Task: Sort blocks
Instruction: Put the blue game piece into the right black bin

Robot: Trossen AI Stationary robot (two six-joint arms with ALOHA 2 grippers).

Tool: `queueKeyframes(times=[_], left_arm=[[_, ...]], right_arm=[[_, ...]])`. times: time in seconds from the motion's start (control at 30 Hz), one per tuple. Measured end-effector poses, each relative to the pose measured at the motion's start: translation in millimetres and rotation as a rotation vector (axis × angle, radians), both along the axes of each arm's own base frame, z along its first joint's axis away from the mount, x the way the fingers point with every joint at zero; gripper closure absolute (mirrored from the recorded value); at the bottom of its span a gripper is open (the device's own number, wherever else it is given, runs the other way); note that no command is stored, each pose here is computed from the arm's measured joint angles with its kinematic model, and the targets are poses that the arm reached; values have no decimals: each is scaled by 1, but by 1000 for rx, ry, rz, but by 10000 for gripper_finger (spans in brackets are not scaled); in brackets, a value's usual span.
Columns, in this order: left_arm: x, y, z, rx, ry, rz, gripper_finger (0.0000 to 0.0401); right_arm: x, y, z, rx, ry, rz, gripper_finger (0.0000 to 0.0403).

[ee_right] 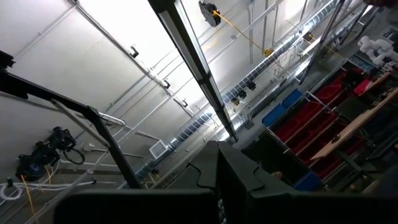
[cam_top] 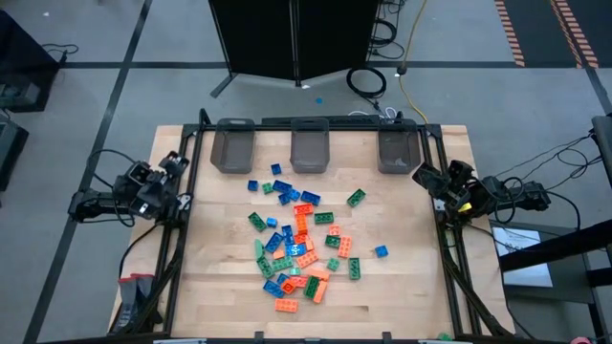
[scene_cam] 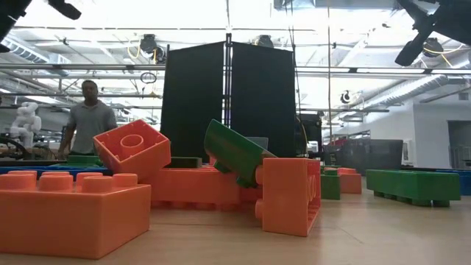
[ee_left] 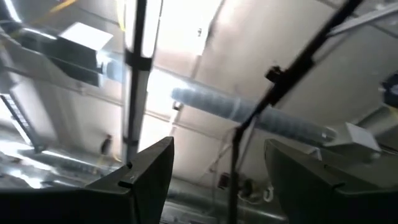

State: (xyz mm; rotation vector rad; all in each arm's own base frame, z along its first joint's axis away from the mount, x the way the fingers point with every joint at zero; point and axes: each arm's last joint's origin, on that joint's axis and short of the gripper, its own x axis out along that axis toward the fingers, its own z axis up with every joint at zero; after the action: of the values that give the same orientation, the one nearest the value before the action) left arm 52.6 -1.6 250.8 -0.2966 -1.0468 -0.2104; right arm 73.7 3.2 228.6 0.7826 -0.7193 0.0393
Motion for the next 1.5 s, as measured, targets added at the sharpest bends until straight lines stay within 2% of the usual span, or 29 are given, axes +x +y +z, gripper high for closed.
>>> queueKeyframes(times=[0.2, 0.37, 0.5, 0.63, 0.77, 0.9, 1.07, 1.27, 1.43, 1.5], left_arm=[[-1, 3, 0, -92, -8, 46, 149], [-1, 3, 0, -111, -9, 47, 149], [3, 7, -2, -251, 32, 48, 149], [12, 9, -9, -377, 133, 40, 149], [20, 10, -3, -467, 289, -9, 152], [22, 10, 20, -477, 431, 15, 152], [17, 10, 65, -426, 539, 84, 153], [22, 10, 94, -402, 740, 130, 153], [37, 10, 89, -486, 945, 129, 153], [45, 8, 82, -528, 1029, 68, 153]], right_arm=[[0, 0, 0, -1, -1, -1, 403], [-1, 0, 1, -12, -9, -12, 403], [1, 0, -2, -64, 40, -47, 403], [3, 0, -4, -97, 81, -95, 403], [-2, 1, 12, -242, 58, -108, 403], [-16, -1, 50, -378, 74, -190, 392], [-32, -5, 105, -495, 277, -269, 359], [-32, -8, 147, -545, 664, -249, 281], [-23, -5, 156, -439, 924, -116, 220], [-16, -3, 154, -401, 981, -63, 206]])
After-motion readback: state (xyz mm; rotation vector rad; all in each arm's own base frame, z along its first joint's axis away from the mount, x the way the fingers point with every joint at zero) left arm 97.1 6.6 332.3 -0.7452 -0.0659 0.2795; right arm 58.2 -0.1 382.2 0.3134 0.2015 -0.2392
